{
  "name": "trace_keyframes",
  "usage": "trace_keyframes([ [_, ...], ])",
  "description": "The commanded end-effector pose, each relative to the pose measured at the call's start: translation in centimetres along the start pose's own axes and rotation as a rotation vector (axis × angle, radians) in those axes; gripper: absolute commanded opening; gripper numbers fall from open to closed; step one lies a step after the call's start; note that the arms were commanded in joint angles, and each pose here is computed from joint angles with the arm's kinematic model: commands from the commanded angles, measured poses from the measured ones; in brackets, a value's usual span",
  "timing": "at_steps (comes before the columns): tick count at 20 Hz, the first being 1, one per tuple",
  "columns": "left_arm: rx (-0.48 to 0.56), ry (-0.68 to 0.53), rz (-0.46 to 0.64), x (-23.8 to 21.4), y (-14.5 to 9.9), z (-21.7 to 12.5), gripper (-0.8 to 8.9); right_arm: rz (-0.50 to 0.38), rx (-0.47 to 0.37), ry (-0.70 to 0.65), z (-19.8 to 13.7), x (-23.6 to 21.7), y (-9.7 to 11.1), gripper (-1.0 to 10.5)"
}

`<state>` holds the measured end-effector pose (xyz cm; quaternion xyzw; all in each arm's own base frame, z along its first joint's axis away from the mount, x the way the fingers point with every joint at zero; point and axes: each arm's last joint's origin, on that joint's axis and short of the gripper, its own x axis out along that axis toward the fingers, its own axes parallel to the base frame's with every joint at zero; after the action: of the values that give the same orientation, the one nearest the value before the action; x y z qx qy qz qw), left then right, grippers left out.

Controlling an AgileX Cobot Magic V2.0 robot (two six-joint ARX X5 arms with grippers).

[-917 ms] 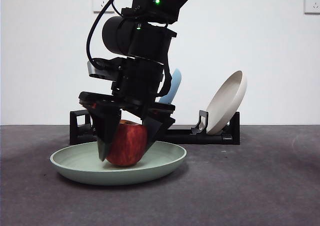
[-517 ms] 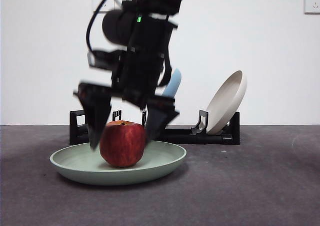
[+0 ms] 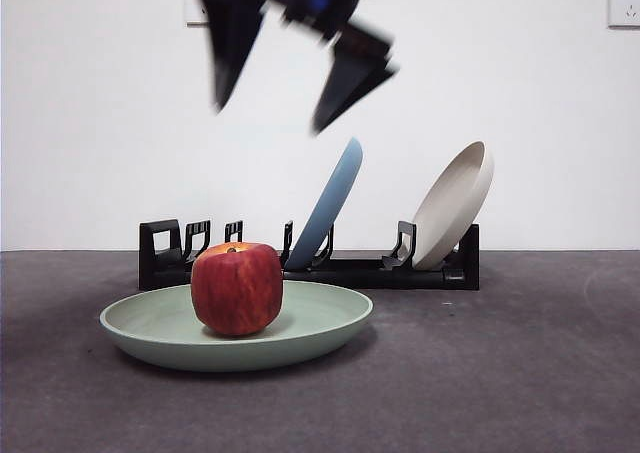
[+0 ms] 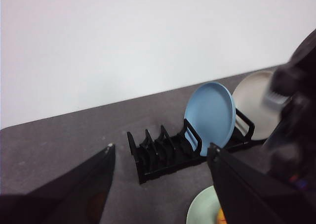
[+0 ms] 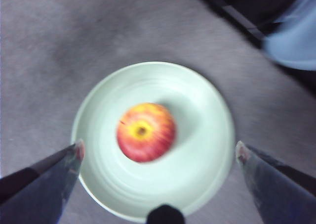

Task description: Take the green plate from the plate rack,put the plate on the table,take the apple from the table,put the apple in the plate

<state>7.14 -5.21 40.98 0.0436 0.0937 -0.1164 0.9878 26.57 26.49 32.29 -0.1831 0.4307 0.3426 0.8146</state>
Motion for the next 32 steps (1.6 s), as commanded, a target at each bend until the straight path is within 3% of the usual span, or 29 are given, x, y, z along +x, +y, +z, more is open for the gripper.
trace_keyframes([
  [1,0.049,0.029,0.004,1.4,-0.9,0.0,3.10,-0.055,0.009,-0.013,-0.5,-2.5,-0.8,4.9],
  [3,0.091,0.048,-0.001,2.5,-1.5,0.0,2.82,-0.069,0.021,-0.016,-1.0,-4.4,-1.6,3.3],
  [5,0.155,0.082,-0.065,4.0,-2.7,-0.1,0.31,-0.082,0.045,-0.003,-1.9,-6.6,-2.4,0.7],
  [6,0.172,0.096,-0.080,4.8,-3.2,-0.1,-0.10,-0.091,0.054,0.007,-2.3,-7.5,-2.9,0.0],
  [9,0.201,0.150,-0.069,7.3,-4.6,-0.5,-0.09,-0.109,0.074,0.032,-3.5,-9.7,-3.7,-0.2],
  [13,0.256,0.244,-0.077,10.0,-5.4,-1.5,-0.09,-0.123,0.087,-0.047,-4.0,-12.1,-3.9,-0.2],
  [18,0.182,0.237,-0.150,12.0,-4.2,-4.4,-0.09,-0.135,0.077,-0.169,-5.4,-13.6,-3.6,-0.2],
  [24,0.091,0.259,-0.122,12.2,-3.2,-10.7,-0.09,-0.148,0.099,-0.298,-9.5,-9.9,-3.6,-0.2],
  [32,0.017,0.177,-0.136,10.7,-2.7,-15.1,-0.09,-0.133,0.195,-0.392,-17.0,-1.4,-3.2,-0.2],
])
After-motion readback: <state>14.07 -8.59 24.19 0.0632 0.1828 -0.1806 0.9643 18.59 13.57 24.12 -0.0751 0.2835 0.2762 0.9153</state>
